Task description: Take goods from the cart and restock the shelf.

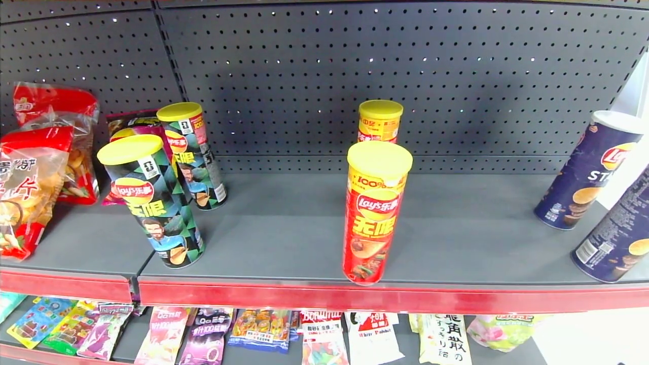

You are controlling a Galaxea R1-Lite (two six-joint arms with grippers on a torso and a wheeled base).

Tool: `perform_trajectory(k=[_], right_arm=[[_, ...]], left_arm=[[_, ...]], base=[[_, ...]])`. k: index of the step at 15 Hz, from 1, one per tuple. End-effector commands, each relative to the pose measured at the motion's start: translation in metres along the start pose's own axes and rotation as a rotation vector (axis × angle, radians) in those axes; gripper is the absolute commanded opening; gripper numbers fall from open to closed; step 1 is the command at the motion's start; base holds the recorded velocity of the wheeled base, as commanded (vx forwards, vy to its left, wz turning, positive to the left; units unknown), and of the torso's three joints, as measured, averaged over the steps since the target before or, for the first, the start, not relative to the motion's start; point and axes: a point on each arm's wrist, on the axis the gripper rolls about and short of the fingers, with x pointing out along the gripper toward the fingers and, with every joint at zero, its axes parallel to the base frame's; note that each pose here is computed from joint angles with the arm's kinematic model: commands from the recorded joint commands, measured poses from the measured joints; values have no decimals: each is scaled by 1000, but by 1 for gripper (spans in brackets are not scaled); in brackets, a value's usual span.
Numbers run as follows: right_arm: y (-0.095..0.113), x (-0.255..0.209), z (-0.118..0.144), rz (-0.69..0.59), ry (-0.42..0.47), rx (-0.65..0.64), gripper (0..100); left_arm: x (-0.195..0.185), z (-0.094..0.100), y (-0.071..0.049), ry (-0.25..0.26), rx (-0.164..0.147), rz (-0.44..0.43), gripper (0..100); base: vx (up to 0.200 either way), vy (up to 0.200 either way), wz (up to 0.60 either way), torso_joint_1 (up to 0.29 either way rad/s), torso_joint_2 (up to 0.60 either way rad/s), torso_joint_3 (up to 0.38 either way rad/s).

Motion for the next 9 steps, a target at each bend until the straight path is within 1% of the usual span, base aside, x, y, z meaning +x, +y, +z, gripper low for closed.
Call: perform_trajectory(k=[1,2,4,5,6,8,9], right_arm=[[11,-20,-29,-119,-92,24,100],[10,-17,-36,-155,-77,33,100],[7,-12,-51,-304,-31,61,100],[6,-13,-52,-335,-26,108,100],[7,-13,-56,-348,19,164,100],[7,-13,-56,-330,11,136,100],[8,-13,-56,-287,-2,124,100]], left_arm=[[0,0,0,0,0,0,100],[0,0,0,0,0,0,100],[0,0,0,0,0,0,100],[0,0,0,0,0,0,100],[0,0,0,0,0,0,100],[0,0,0,0,0,0,100],[0,0,0,0,0,0,100]], base=[[0,0,0,0,0,0],[0,0,0,0,0,0],[0,0,0,0,0,0],[0,0,0,0,0,0],[0,0,0,0,0,0],[0,0,0,0,0,0],[0,0,0,0,0,0]])
